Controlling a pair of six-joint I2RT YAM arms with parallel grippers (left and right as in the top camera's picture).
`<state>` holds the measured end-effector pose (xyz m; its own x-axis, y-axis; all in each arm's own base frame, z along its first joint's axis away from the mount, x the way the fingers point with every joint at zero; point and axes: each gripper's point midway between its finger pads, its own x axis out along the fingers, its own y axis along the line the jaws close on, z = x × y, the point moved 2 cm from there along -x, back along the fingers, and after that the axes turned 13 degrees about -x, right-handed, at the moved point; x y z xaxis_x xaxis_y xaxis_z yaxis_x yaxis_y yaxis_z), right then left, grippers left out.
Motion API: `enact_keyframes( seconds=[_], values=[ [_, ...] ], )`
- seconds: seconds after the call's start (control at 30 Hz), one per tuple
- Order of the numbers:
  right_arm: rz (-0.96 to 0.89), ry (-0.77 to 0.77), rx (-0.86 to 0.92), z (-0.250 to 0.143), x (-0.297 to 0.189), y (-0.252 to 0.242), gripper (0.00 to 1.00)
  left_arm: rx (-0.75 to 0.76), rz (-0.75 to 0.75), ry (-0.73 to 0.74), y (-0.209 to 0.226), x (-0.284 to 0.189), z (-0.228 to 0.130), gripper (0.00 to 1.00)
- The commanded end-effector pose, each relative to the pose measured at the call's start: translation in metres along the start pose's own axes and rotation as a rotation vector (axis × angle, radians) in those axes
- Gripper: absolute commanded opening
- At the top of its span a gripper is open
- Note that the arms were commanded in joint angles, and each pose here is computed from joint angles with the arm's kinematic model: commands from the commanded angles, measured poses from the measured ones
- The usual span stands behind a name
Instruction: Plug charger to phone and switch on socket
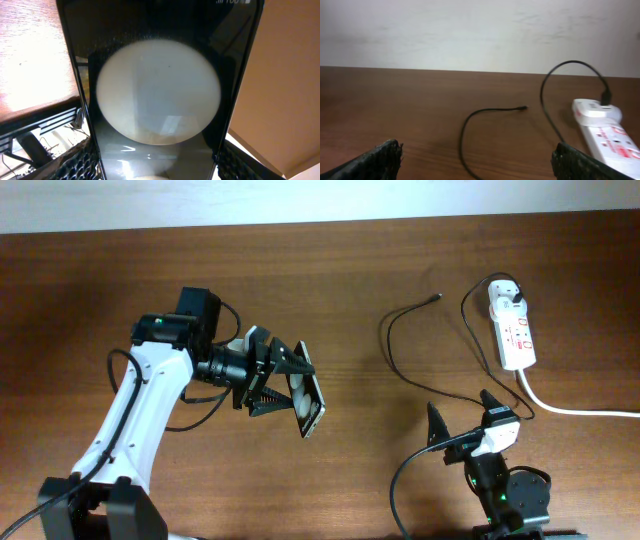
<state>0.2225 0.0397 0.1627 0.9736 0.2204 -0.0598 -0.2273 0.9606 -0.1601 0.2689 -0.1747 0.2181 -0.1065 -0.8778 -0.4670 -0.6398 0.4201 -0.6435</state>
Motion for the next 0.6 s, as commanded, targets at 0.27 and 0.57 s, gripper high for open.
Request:
enact_keyframes(
  seconds=[0.27,0.57],
  values=[
    [0.785,0.429,1.277,0.020,-0.049,0.111,0.99,0.025,0.005,-0.006,0.000,0.000,0.000,0.61],
    [0.695,0.248,0.966,0.023,-0.037,0.097,0.99,0.019,0.028,-0.025,0.004,0.000,0.003,0.62]
  ],
)
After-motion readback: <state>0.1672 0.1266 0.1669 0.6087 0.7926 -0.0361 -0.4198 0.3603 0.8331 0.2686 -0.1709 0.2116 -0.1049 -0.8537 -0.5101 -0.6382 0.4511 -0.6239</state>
